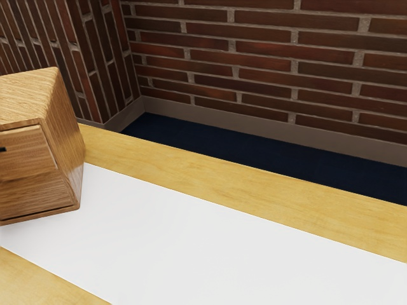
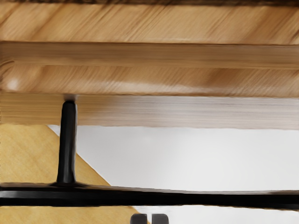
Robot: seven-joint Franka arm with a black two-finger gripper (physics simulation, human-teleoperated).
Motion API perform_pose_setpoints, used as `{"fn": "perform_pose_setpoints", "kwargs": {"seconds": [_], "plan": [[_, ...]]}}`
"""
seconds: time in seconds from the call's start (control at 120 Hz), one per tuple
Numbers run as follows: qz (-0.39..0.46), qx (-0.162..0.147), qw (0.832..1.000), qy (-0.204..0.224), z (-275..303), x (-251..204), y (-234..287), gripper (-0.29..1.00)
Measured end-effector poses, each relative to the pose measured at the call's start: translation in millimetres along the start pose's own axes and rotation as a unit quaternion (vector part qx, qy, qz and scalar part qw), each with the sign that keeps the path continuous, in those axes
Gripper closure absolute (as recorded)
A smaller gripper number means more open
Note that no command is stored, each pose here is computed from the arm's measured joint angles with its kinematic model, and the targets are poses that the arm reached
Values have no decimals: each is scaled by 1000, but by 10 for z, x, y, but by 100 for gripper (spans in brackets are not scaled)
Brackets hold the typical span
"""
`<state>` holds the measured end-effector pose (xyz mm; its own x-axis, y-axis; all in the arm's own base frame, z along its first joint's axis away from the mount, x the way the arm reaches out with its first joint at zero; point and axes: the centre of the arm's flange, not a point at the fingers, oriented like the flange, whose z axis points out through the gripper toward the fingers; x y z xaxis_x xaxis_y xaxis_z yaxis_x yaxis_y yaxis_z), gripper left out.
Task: Push the drawer handle with one arm to close the drawer
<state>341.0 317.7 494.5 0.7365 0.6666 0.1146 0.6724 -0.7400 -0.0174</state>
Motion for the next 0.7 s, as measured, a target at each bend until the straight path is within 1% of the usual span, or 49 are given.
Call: {"fn": "perform_pose_setpoints", "kwargs": {"seconds": [0.183, 0.408, 0.7], "plan": [[-2, 0, 1000, 5, -42, 31, -4, 79], [-6, -5, 1000, -2, 32, 138, -29, 79], [2, 0, 1000, 2, 29, 192, 27, 79]]}}
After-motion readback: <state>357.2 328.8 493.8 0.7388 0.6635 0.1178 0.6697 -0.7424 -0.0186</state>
